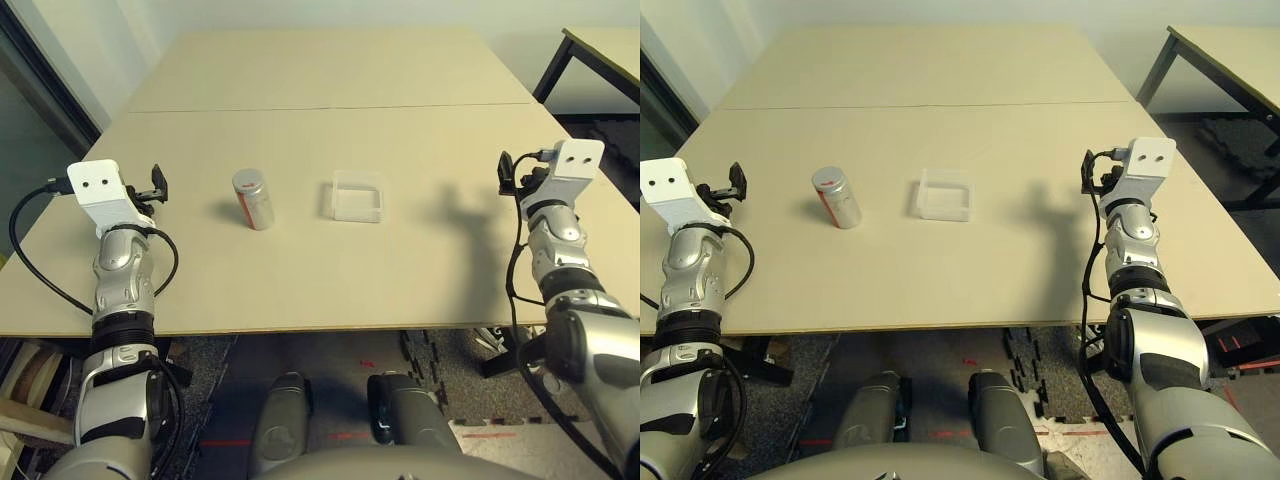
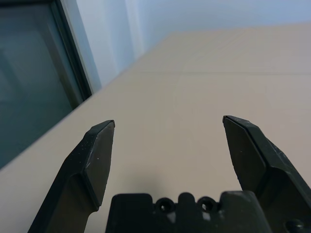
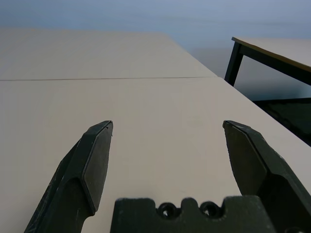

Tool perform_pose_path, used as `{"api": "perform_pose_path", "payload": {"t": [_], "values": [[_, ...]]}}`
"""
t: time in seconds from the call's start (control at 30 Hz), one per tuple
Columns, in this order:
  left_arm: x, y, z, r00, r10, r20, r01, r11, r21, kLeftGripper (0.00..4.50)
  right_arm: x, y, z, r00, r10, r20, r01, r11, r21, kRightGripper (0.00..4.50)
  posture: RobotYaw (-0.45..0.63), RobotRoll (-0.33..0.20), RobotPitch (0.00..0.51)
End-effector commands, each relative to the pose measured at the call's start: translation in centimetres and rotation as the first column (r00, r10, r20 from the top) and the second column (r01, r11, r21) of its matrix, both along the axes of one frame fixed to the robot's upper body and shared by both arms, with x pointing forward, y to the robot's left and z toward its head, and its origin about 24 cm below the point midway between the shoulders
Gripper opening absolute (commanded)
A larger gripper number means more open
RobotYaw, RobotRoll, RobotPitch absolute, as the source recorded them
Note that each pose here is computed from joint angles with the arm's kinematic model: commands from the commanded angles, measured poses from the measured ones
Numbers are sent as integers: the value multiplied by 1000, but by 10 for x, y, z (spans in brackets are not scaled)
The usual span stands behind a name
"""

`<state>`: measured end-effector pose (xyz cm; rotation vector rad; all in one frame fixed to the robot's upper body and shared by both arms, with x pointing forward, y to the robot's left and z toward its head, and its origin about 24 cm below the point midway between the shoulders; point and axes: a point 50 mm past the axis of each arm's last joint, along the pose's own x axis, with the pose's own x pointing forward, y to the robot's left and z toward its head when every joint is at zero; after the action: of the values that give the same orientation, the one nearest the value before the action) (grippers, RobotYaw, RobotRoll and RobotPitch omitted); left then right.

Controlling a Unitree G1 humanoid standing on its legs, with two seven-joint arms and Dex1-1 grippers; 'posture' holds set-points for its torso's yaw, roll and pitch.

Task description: Pour the medicine from the bottle into the box.

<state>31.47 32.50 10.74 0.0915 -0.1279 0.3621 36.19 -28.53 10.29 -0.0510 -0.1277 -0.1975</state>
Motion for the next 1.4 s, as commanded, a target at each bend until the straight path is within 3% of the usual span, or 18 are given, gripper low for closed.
{"api": "perform_pose_path", "payload": {"t": [0.03, 0.27, 0.57, 0.7, 1.0, 1.13, 1.2, 1.4], "values": [[3, -1, -1, 1000, -8, 0, 8, 1000, -2, 4468, 0, -3, 5, 1000, -4, 29, 3, 1000, 15, 4500, -1, 0, 68], [1, -4, 8, 979, -201, 20, 201, 979, -4, 4468, 2, 4, 12, 995, 85, 53, -84, 996, -8, 4500, -13, 0, 82], [-20, 14, 22, 944, -329, 35, 330, 944, 3, 4468, 0, 2, 17, 982, 185, 41, -183, 982, -45, 4500, 13, 0, 92], [-29, 12, 25, 900, -436, 22, 437, 899, -16, 4468, 1, 11, 17, 951, 310, -4, -309, 947, -85, 4500, 17, 0, 104], [-39, -2, 19, 754, -654, -63, 649, 756, -82, 4468, 5, 35, 16, 822, 562, -94, -569, 818, -83, 4500, 13, 0, 116], [-42, -11, 11, 650, -747, -137, 738, 664, -120, 4468, 5, 42, 17, 772, 624, -122, -635, 766, -102, 4500, 0, 0, 112], [-44, -14, 9, 588, -789, -179, 780, 611, -134, 4468, 5, 47, 18, 718, 680, -144, -695, 713, -99, 4500, -7, 0, 112], [-43, -19, 5, 485, -842, -234, 833, 527, -169, 4468, 1, 61, 27, 537, 823, -185, -843, 531, -86, 4500, -26, 0, 114]]}}
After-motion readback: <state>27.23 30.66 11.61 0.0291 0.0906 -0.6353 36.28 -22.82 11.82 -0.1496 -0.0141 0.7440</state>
